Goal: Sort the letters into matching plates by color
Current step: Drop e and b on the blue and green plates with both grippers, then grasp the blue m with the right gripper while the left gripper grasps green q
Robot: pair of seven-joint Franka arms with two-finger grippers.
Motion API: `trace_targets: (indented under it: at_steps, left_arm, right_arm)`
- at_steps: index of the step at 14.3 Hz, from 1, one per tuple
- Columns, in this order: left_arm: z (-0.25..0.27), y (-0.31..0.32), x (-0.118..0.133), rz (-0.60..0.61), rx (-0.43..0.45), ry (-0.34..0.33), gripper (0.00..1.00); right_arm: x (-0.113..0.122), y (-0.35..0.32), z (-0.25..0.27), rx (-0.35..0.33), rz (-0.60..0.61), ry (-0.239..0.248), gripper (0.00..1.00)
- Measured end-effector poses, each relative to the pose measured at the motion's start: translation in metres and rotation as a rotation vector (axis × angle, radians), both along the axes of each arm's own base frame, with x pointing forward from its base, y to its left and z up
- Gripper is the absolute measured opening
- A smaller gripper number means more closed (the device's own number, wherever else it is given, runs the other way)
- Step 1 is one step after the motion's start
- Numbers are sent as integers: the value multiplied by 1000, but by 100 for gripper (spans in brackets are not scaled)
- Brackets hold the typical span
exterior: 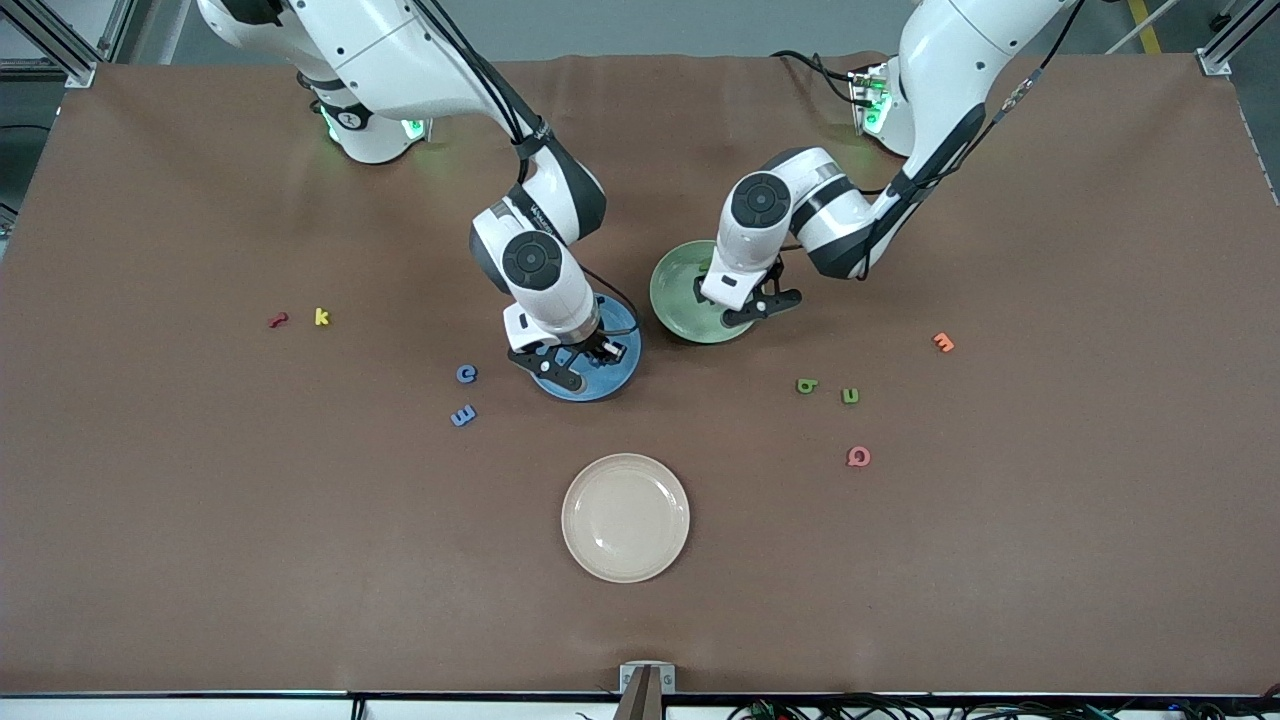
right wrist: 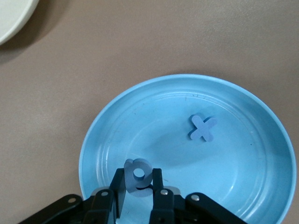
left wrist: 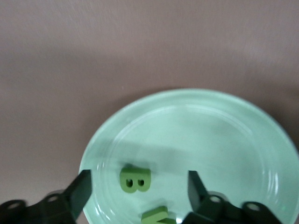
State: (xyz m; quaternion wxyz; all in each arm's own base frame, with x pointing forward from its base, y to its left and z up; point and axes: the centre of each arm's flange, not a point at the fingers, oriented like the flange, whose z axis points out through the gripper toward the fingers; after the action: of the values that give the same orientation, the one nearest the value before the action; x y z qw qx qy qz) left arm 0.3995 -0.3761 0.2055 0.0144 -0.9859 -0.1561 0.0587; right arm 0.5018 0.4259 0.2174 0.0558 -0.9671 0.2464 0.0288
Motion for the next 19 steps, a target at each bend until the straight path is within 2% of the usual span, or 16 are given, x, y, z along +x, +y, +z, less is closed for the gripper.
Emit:
trace_targets:
  at_steps: [7,11,16,18,19]
  left_arm:
    - [26,53,78,128,-26,-72,94]
    - [31,80,111,150,-15,-115,94]
    - [2,99,128,122,29,-122,94]
    - [-11,107,133,114,43,-118,94]
    - [-17,109,135,112,47,-115,94]
  right_arm:
    - [11,-5,6,1,1,-17,100]
    - [45,-51,6,-8,81,-36,100]
    - [97,-147,5,-22,207,-25,100]
    - [108,-176,4,-22,247,-25,96]
    - [112,-188,4,-22,255,-24,86]
